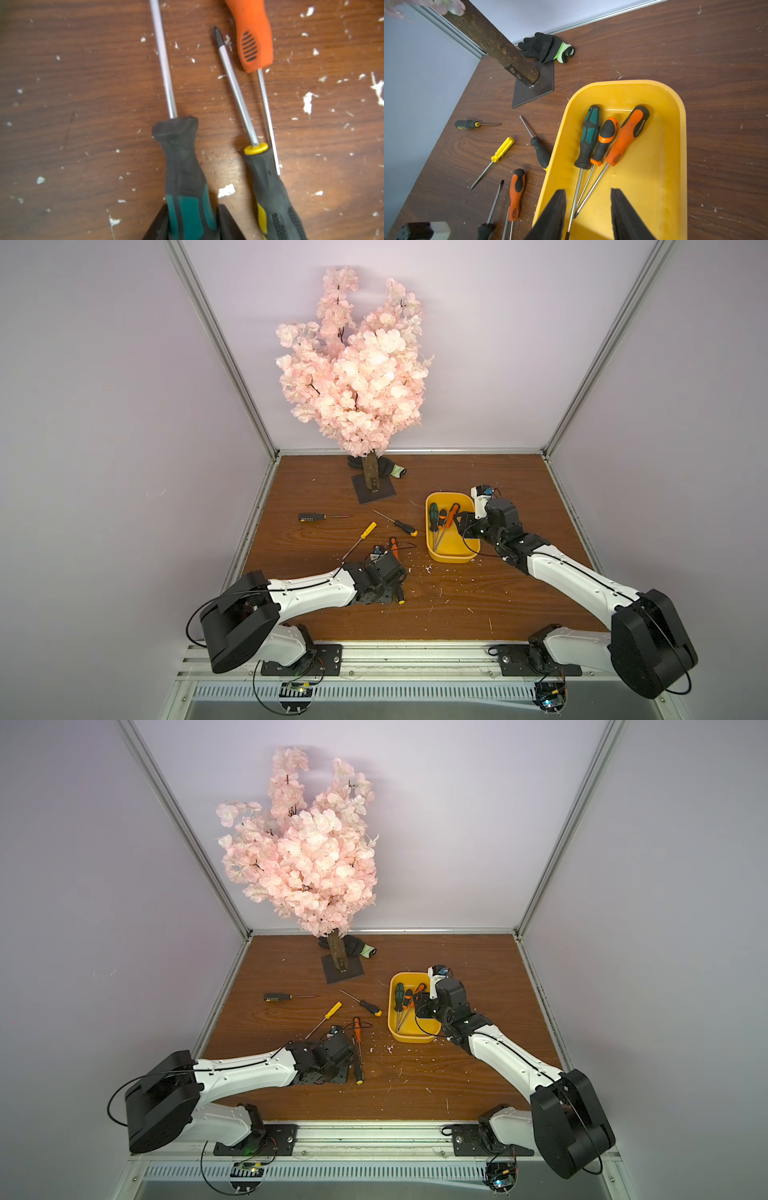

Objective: Put the screwdriver on the desktop into the storage box
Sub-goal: Pick up the screwdriver from the center of the board.

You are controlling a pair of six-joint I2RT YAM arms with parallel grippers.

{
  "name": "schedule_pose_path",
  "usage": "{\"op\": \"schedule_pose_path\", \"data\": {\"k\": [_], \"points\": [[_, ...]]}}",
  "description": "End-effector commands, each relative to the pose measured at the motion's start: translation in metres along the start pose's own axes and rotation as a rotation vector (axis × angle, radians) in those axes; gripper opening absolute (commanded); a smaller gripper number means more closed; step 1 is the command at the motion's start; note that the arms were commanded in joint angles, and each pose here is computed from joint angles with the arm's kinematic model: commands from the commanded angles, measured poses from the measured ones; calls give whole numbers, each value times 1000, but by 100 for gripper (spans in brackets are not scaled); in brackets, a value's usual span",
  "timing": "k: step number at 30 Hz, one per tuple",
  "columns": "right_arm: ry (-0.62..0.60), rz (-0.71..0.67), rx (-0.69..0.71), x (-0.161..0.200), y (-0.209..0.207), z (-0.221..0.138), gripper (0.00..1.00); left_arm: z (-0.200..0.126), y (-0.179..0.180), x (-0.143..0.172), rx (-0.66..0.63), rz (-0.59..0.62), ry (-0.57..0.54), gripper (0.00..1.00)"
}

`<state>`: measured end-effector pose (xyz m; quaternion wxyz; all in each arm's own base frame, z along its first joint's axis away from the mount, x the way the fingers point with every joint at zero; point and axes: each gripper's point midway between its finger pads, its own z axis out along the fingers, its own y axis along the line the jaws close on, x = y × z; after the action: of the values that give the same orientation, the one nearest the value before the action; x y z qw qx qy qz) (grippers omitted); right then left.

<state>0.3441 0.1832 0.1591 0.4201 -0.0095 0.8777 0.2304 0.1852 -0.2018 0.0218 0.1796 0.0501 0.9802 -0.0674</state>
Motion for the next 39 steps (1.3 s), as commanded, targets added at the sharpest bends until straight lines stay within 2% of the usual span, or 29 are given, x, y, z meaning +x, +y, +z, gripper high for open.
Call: {"op": "schedule_pose_path", "data": {"k": [1,7,12,20,25,31,39], "points": [[-68,-18,-25,-24,10,-5,42,5,8,8,-49,36,29,26],[-97,-78,-24,-32,12,-11,42,-13,-1,-12,-52,103,-1,11],[-157,-174,-64,-40,20,-22,42,-38,-20,-40,63,109,-34,5],[-355,-388,-146,-55,38,-60,43,-86,-55,-84,247,161,-113,5],[-384,-489,-153,-58,44,-70,43,-104,-76,-103,355,202,-115,3],[-461,-693,-256,-46,69,-91,45,-123,-101,-114,520,248,-77,2],[-458,-953,-362,-24,97,-100,51,-146,-123,-123,697,300,-45,2]]}}
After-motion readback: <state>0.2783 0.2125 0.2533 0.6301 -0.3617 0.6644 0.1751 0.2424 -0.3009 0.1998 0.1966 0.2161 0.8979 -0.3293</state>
